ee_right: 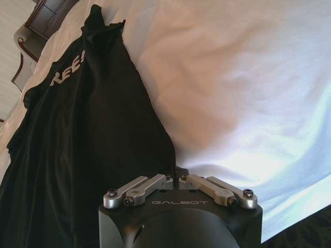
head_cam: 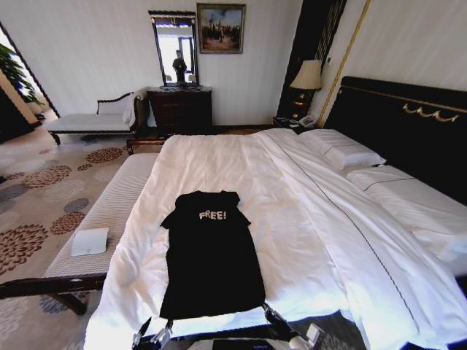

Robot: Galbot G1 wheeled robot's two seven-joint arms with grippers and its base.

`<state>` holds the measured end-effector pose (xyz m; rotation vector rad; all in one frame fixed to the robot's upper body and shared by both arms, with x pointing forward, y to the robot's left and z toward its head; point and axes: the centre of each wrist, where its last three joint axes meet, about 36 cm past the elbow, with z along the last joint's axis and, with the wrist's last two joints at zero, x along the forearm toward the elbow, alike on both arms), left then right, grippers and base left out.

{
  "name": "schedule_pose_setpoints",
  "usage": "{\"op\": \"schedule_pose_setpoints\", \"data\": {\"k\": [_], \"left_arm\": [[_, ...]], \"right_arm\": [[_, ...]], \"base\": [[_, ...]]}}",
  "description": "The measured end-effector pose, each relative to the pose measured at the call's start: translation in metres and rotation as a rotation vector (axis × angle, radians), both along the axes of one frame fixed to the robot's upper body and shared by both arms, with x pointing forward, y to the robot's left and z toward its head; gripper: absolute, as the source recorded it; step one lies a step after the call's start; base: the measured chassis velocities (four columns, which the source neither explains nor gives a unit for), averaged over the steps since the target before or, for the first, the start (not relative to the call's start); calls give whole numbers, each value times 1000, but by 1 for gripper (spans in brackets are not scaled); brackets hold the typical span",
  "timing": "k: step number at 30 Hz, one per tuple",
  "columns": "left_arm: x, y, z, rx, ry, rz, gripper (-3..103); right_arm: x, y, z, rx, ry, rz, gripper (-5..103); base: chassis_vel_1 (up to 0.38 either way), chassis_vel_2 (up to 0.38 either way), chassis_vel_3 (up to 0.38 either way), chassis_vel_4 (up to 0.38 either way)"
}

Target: Fold the clothes on the bed.

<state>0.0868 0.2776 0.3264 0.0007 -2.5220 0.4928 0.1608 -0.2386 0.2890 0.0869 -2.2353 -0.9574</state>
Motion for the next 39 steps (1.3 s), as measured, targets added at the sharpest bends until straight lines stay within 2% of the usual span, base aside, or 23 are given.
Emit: {"op": "schedule_pose_setpoints", "data": {"k": [7, 10, 11, 13, 17, 19, 22, 25, 27, 28, 30, 31, 35, 37, 39], "left_arm": [[8, -6, -8, -28, 13, 35, 100], [12, -15, -11, -58, 28, 58, 101], [13, -16, -12, -62, 33, 62, 98], [14, -16, -12, -65, 38, 66, 98], [17, -15, -17, -76, 64, 80, 81], [18, -14, -17, -78, 68, 80, 81], [24, -13, -19, -81, 75, 77, 66], [25, -12, -19, -80, 77, 75, 61], [26, -12, -20, -81, 82, 78, 50], [26, -12, -20, -81, 82, 78, 50], [25, -11, -21, -83, 86, 85, 40], [25, -11, -21, -83, 86, 85, 40], [23, -9, -22, -69, 75, 96, 18], [22, -9, -22, -67, 73, 98, 18], [20, -8, -22, -62, 70, 100, 7]], "right_arm": [[-2, 4, -1, 0, 0, -9, 0], [-2, 4, -1, -2, -1, -13, 0], [-2, 4, -1, -3, -1, -14, 0], [-2, 4, -1, -3, -1, -15, 0], [-1, 5, -1, -11, -4, -10, 0], [-1, 5, -1, -11, -5, -10, 0], [0, 5, -1, -13, -9, -10, 0], [0, 5, -1, -13, -10, -10, 0], [-1, 5, -1, -20, -13, -7, 0], [-1, 5, -1, -20, -13, -7, 0], [-1, 5, -1, -24, -14, -4, 0], [-1, 5, -1, -24, -14, -4, 0], [-1, 7, 0, -27, -18, 1, 0], [-2, 8, 0, -28, -18, 3, 0], [-2, 8, 0, -30, -19, 6, 0]], "base": [[0, 0, 0, 0], [0, 0, 0, 0], [0, 0, 0, 0], [0, 0, 0, 0], [0, 0, 0, 0], [0, 0, 0, 0], [0, 0, 0, 0], [0, 0, 0, 0], [0, 0, 0, 0], [0, 0, 0, 0], [0, 0, 0, 0], [0, 0, 0, 0], [0, 0, 0, 0], [0, 0, 0, 0], [0, 0, 0, 0]]}}
